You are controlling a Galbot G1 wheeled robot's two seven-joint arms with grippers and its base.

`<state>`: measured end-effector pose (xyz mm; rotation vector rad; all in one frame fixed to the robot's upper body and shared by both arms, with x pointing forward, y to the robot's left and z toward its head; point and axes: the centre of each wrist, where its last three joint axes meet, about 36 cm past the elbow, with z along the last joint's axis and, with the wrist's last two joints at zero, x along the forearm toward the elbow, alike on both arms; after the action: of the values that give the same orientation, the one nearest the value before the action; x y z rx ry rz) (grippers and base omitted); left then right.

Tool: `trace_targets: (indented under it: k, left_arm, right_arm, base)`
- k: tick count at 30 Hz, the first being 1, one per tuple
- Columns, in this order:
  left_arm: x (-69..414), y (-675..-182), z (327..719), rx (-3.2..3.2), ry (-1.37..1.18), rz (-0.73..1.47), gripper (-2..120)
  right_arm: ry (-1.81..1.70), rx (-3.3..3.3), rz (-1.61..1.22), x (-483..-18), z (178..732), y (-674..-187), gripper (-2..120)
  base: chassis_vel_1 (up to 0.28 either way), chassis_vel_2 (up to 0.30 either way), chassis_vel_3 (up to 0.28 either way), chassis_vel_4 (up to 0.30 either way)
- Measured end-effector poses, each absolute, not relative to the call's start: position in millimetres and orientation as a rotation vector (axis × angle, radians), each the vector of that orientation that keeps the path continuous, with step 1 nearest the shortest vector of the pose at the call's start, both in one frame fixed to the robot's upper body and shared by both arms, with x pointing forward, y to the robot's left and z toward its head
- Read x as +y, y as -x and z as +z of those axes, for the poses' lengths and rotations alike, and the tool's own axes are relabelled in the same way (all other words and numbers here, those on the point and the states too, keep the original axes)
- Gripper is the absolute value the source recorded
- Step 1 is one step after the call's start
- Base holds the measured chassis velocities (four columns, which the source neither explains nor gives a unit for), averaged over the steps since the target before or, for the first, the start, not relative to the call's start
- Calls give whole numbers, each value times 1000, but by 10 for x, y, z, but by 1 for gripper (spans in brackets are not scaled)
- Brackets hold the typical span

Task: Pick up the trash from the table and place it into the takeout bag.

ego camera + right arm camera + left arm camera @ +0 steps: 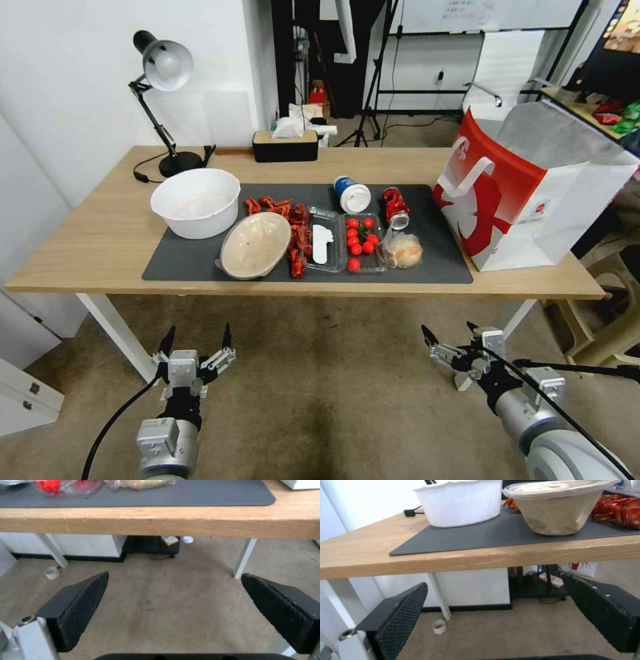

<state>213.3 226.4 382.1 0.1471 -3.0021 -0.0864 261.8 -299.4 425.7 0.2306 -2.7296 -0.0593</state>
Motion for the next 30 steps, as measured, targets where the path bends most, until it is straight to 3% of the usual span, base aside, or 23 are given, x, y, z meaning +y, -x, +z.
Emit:
trace_targets:
  k: [30]
  left_arm:
    - [2312,-2179,3814,-3010,-157,-82,100]
  right_arm:
    - [-274,-2839,-23,-2916,4558,-2807,100]
  base:
    - [0,0,0,0]
